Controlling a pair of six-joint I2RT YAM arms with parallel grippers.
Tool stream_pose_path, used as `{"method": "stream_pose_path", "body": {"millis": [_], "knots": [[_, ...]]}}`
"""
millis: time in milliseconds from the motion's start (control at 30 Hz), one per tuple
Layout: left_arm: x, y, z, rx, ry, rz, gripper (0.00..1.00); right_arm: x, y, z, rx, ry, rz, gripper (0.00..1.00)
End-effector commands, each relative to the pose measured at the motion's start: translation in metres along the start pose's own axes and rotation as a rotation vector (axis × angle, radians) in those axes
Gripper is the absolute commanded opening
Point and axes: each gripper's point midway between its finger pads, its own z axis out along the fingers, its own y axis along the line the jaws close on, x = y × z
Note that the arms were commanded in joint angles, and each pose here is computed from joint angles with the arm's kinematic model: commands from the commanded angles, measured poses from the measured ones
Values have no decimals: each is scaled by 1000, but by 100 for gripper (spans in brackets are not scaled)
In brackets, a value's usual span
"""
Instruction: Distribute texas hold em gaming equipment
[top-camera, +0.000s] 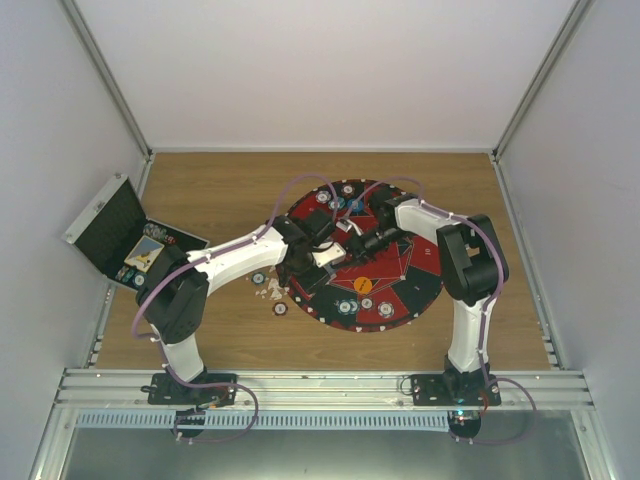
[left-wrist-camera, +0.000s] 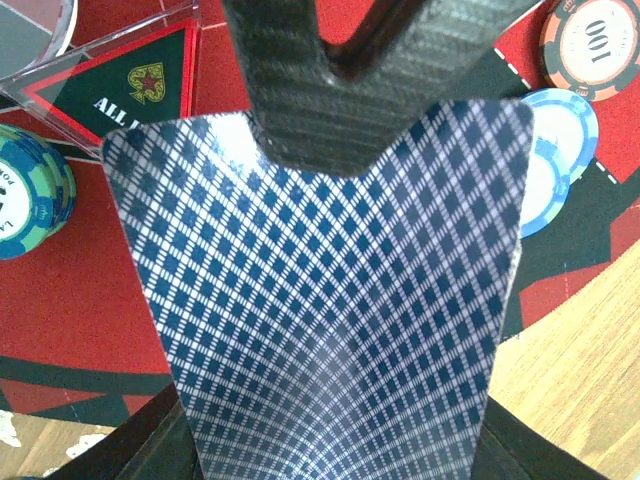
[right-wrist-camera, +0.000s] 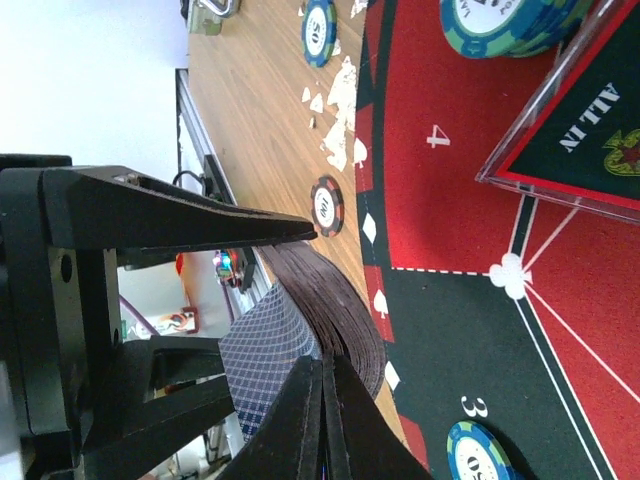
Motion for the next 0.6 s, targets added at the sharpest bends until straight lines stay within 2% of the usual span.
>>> {"method": "stream_pose_path", "body": {"millis": [0, 233, 433, 567], "knots": [[-2, 6, -4, -32, -20, 14, 51, -10, -6, -17, 73, -54, 6, 0], [4, 19, -4, -57, -12, -15, 51, -24, -17, -70, 104, -208, 53, 1], [19, 54, -7, -106, 4, -124, 50, -43, -44, -134, 194, -460, 167, 1], [22, 76, -18, -122, -17, -193, 51, -60, -51, -151, 201, -589, 238, 1]]}}
